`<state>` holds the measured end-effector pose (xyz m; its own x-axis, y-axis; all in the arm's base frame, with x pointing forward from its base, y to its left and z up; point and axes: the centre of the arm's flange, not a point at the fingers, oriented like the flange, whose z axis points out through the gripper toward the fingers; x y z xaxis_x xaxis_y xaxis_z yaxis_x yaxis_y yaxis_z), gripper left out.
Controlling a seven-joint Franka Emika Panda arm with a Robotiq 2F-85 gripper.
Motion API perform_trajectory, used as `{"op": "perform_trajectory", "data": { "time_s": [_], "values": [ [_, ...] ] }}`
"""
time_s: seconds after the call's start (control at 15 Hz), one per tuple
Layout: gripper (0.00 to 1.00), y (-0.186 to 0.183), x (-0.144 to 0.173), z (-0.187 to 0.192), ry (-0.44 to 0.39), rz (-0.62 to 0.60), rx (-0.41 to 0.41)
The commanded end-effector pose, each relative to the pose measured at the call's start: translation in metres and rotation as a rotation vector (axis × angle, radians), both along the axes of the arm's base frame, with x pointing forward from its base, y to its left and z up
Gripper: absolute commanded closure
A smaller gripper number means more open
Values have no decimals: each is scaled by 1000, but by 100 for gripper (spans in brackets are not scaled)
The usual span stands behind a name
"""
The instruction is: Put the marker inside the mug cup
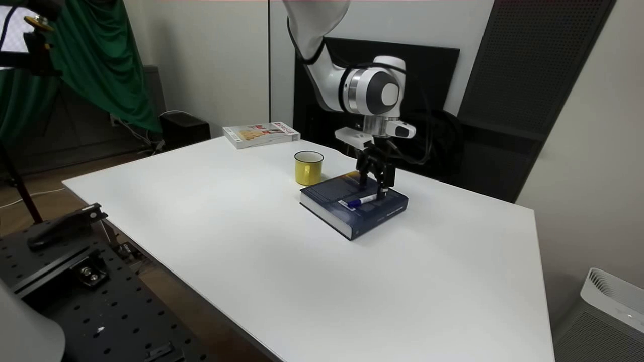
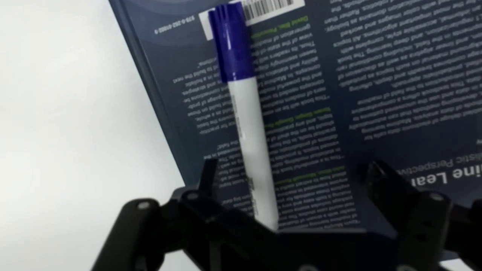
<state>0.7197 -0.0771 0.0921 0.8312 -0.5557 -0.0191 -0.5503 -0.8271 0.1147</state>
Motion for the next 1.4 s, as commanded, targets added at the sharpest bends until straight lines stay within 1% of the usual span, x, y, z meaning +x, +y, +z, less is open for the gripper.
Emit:
{"op": "perform_trajectory", "data": {
  "time_s": [0.0, 0.07, 0.13, 0.27, 0.33, 0.4, 0.47, 0.67, 0.73, 0.87, 1.0, 1.13, 1.33],
  "values": [
    [27, -9, -8, 9, -11, -29, -8],
    [33, -11, -8, 10, -18, -31, -6],
    [42, -12, -8, 10, -24, -31, -3],
    [55, -14, -7, 15, -39, -36, 8],
    [63, -15, -6, 16, -45, -42, 14],
    [69, -17, -6, 17, -49, -52, 24],
    [75, -19, -6, 17, -51, -63, 29],
    [97, -27, -5, 18, -40, -99, 44],
    [99, -30, -3, 18, -34, -115, 41],
    [96, -32, -1, 18, -12, -124, 23],
    [96, -25, 4, 24, -3, -116, 12],
    [96, -9, 15, 38, -22, -90, 1],
    [96, 30, 33, 70, -83, -37, 1]
  ]
}}
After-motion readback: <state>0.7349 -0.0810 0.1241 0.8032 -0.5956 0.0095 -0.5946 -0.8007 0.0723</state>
